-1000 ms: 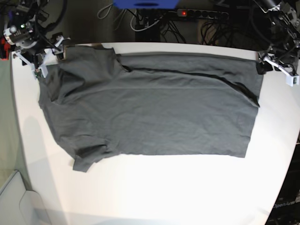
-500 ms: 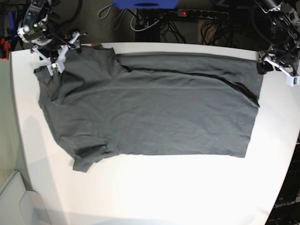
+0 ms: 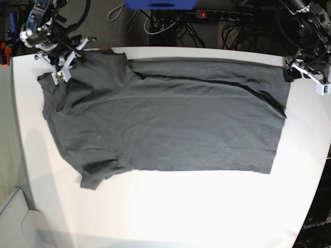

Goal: Layout the t-shirt on the table in an organized manner, then fold the t-shirt properly
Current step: 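Release with the right gripper and grasp the sleeve corner near the hem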

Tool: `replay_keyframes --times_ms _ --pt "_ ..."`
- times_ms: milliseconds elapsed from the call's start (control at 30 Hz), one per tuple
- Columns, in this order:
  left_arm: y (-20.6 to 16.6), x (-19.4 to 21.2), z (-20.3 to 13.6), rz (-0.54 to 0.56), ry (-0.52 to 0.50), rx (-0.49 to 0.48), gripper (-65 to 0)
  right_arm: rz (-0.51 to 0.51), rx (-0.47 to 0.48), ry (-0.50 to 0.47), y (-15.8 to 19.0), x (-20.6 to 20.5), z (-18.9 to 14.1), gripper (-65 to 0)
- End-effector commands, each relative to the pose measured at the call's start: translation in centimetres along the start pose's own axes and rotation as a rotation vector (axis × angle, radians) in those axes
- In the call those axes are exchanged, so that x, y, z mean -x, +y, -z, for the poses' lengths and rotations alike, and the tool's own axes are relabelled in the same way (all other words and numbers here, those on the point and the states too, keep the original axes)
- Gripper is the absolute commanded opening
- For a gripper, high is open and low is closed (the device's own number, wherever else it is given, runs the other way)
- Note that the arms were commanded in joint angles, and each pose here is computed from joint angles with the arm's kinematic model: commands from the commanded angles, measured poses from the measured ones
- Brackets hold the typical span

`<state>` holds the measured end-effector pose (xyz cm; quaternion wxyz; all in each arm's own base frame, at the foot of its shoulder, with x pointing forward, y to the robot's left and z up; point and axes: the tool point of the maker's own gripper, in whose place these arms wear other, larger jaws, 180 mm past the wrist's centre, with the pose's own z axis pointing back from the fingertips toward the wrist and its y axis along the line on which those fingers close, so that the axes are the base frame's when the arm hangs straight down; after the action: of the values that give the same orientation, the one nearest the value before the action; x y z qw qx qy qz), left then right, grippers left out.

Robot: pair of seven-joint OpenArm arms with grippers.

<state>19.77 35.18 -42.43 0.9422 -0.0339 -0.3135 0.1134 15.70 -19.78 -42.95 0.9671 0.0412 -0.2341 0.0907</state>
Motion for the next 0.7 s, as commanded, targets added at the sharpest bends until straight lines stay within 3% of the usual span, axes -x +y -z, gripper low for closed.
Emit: replay_keyframes --times_ms 0,33,67,333,667 --pt "0.5 -0.2 -0.3 0.012 0.011 -0.018 -18.2 -0.003 0.002 0.017 -0.1 0.4 -0.1 -58.9" --pt "0.5 -0.2 -0.3 0.012 0.011 -0.018 -18.2 -0.007 -0.003 0.018 0.1 0.4 -0.1 -64.4" --pt "0.5 -0.2 -0.3 0.012 0.011 -0.018 -18.2 -0.013 -0.007 0.016 0.3 0.2 0.0 -65.0" --pt "0.5 -0.2 -0.3 0.012 0.011 -0.018 -18.2 -0.103 0.029 -0.096 0.8 -4.3 -2.2 -65.0" --pt "0.6 0.2 -0.4 0.012 0.019 -0.021 -18.2 -0.15 0.073 -0.139 -0.3 -11.2 -2.3 -65.0"
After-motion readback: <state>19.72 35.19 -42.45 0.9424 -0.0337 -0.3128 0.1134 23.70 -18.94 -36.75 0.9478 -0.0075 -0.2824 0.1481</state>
